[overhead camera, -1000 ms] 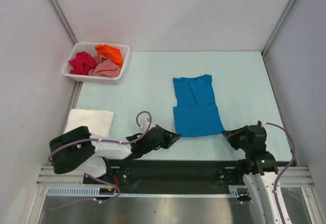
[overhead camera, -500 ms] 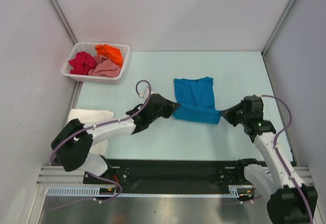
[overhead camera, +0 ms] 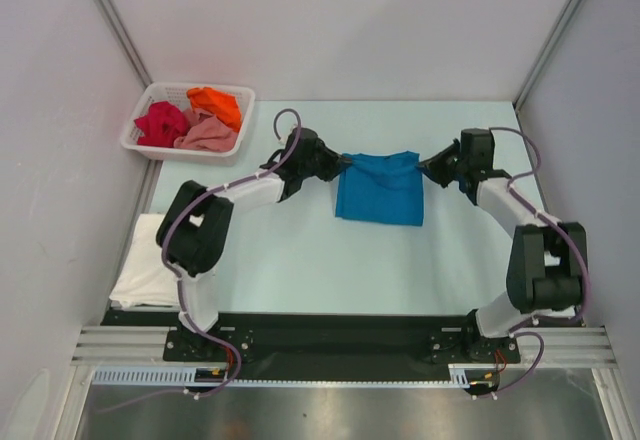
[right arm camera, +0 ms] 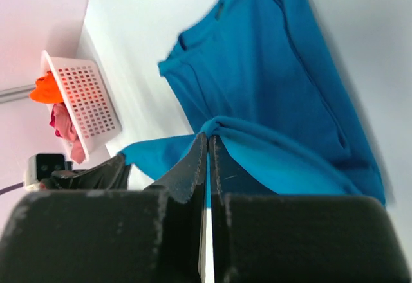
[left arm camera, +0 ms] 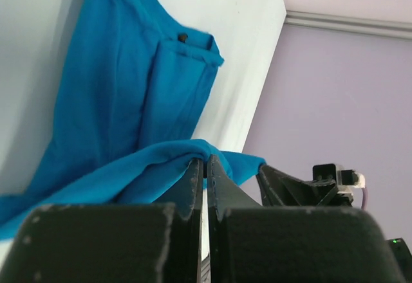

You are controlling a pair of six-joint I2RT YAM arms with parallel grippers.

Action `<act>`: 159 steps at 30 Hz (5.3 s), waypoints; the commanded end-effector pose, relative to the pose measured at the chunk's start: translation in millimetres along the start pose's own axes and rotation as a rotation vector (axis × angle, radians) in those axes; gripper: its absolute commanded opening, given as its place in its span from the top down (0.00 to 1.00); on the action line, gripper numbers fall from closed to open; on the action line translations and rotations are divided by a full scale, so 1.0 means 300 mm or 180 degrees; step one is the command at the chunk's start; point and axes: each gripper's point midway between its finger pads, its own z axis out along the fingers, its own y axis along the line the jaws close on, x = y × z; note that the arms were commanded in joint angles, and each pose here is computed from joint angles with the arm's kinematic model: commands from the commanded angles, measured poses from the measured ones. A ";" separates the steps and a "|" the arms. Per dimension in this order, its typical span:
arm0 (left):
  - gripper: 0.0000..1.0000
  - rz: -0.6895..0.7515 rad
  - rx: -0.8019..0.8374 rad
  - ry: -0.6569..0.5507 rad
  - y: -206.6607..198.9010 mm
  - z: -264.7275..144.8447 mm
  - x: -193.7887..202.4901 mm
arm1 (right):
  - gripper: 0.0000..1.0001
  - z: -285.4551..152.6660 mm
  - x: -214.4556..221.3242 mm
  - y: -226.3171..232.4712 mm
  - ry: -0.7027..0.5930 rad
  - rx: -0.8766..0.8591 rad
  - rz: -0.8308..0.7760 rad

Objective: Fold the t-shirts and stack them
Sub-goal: Fold the tshirt

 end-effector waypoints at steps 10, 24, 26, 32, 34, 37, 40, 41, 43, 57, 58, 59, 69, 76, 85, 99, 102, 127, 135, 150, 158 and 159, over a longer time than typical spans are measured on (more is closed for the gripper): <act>1.00 0.0049 0.0329 0.0284 -0.046 0.213 -0.113 | 1.00 0.225 -0.166 0.091 0.0010 -0.0300 -0.0030; 0.99 0.0095 0.0442 0.0117 -0.006 0.318 -0.263 | 1.00 0.421 -0.247 0.025 0.0089 -0.0343 0.0060; 1.00 0.0098 0.0484 0.0103 -0.023 0.331 -0.285 | 1.00 0.437 -0.260 0.044 0.0102 -0.0406 0.0069; 0.99 0.0067 0.0432 0.0126 0.015 0.387 -0.310 | 1.00 0.501 -0.267 0.023 0.0145 -0.0408 0.0100; 0.96 0.0064 0.0434 0.0112 0.028 0.397 -0.317 | 1.00 0.508 -0.274 0.024 0.0140 -0.0428 0.0108; 0.90 0.0047 0.0401 0.0098 0.053 0.416 -0.337 | 0.99 0.516 -0.282 0.022 0.0151 -0.0468 0.0088; 0.77 0.0108 0.0386 0.0111 0.054 0.420 -0.353 | 0.91 0.519 -0.297 0.010 0.0169 -0.0474 0.0036; 0.74 0.0317 0.0422 0.0070 0.030 0.415 -0.379 | 0.83 0.517 -0.311 -0.006 0.0163 -0.0450 -0.0075; 0.66 0.0567 0.0249 0.0068 0.037 0.396 -0.400 | 0.74 0.499 -0.345 -0.010 0.0172 -0.0420 -0.0213; 0.58 0.1789 0.1348 0.0620 -0.162 0.230 -0.075 | 0.57 0.375 -0.158 0.157 0.0570 -0.1362 -0.1077; 0.58 0.1681 0.1465 0.0678 -0.147 0.262 -0.052 | 0.57 0.375 -0.127 0.193 0.0668 -0.1564 -0.1066; 0.58 0.1645 0.1562 0.0758 -0.149 0.275 -0.036 | 0.57 0.410 -0.099 0.172 0.0751 -0.1573 -0.1009; 0.62 0.1007 0.1398 0.0661 0.036 0.520 -0.163 | 0.71 0.614 -0.102 0.002 0.0903 -0.1783 -0.0170; 0.64 0.1071 0.1216 0.0637 0.040 0.491 -0.248 | 0.74 0.559 -0.231 -0.041 0.0688 -0.1624 -0.0233; 0.59 0.1651 0.1278 0.0521 -0.141 0.169 -0.129 | 0.72 0.280 -0.212 0.120 0.0550 -0.1504 -0.0689; 0.64 0.1348 0.0882 0.1137 0.248 0.224 0.210 | 0.72 0.261 0.216 -0.091 0.1209 -0.1417 -0.0354; 0.64 0.1369 0.0475 0.1114 0.365 0.230 0.165 | 0.72 0.264 0.211 -0.229 0.1162 -0.1155 -0.0179; 0.48 0.1278 0.0247 -0.0231 0.239 -0.440 -0.054 | 0.49 -0.076 0.208 -0.059 0.0195 -0.0038 -0.3020; 0.19 0.0574 -0.0536 -0.1184 0.354 -0.682 -0.193 | 0.28 -0.006 0.425 0.041 -0.0337 0.0189 -0.5279; 0.00 0.0604 -0.0869 -0.1291 0.345 -0.883 -0.230 | 0.43 0.205 0.645 -0.009 0.0061 0.0097 -0.7783; 0.00 0.0721 -0.1149 -0.1237 0.344 -0.918 -0.271 | 0.52 0.296 0.683 -0.095 0.0753 -0.0261 -0.8022; 0.00 0.0753 -0.1178 -0.1227 0.343 -0.916 -0.276 | 0.55 0.309 0.677 -0.106 0.0831 -0.0229 -0.8027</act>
